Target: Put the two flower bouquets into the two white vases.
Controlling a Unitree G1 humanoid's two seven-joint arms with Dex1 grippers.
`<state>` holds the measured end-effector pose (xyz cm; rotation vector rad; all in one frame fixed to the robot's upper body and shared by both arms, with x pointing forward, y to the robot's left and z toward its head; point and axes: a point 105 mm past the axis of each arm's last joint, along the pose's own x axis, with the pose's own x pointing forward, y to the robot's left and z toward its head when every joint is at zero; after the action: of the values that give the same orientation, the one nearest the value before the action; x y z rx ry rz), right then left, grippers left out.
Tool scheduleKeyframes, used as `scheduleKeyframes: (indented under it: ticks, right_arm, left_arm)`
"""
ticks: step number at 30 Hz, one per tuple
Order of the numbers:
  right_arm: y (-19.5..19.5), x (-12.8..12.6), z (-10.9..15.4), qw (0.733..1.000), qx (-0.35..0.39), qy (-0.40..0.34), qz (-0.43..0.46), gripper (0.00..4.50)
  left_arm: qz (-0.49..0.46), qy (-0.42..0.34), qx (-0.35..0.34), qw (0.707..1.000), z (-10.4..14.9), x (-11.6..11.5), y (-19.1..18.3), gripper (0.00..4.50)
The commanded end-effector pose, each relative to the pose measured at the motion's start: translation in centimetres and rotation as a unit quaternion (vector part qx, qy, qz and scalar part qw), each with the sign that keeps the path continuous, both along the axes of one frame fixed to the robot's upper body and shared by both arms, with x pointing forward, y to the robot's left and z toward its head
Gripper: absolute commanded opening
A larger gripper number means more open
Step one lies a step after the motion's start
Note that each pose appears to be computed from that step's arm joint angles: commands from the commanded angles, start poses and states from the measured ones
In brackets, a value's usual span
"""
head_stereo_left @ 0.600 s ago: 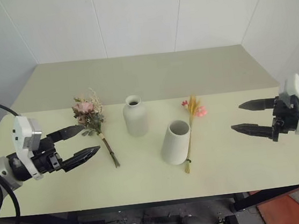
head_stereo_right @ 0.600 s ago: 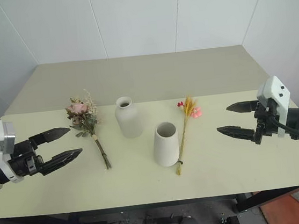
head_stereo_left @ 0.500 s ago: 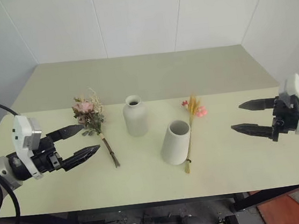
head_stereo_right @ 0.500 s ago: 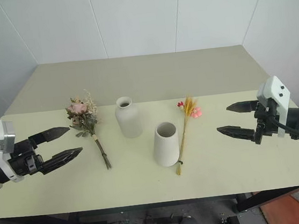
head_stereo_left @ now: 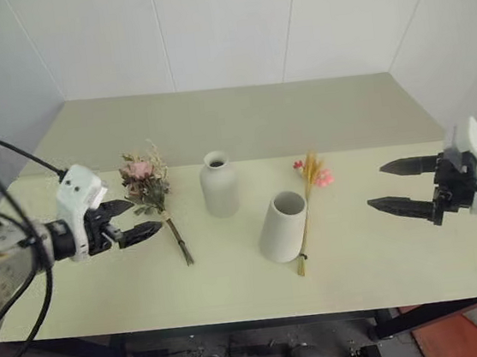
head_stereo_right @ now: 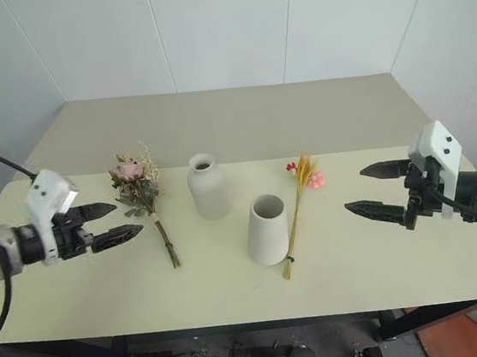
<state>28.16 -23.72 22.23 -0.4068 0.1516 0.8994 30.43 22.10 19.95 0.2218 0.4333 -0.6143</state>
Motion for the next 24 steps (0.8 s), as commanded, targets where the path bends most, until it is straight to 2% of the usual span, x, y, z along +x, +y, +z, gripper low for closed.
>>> scheduleKeyframes:
  ticks: [1,5,13,17,24]
  right_arm:
    - [0.3,-0.2,1.2,0.999,0.001,-0.031,0.005,4.46]
    - [0.7,-0.4,1.1,0.999,0.010,-0.036,0.007,4.46]
    - [1.0,-0.8,1.1,0.999,0.018,-0.045,0.007,4.46]
    - [1.2,-1.0,1.1,0.999,0.021,-0.048,0.009,4.50]
    - [1.1,-1.4,1.0,0.999,0.023,-0.046,0.007,4.50]
  left_arm:
    - [0.106,0.062,0.030,0.992,-1.5,2.4,0.7,4.50]
    - [0.183,0.102,0.046,0.977,-3.2,4.8,0.1,4.50]
    - [0.229,0.117,0.078,0.963,-5.7,7.4,-1.4,4.50]
    - [0.233,0.112,0.086,0.962,-6.2,8.3,-1.6,3.32]
    - [0.239,0.085,0.081,0.964,-5.5,8.8,-0.9,1.02]
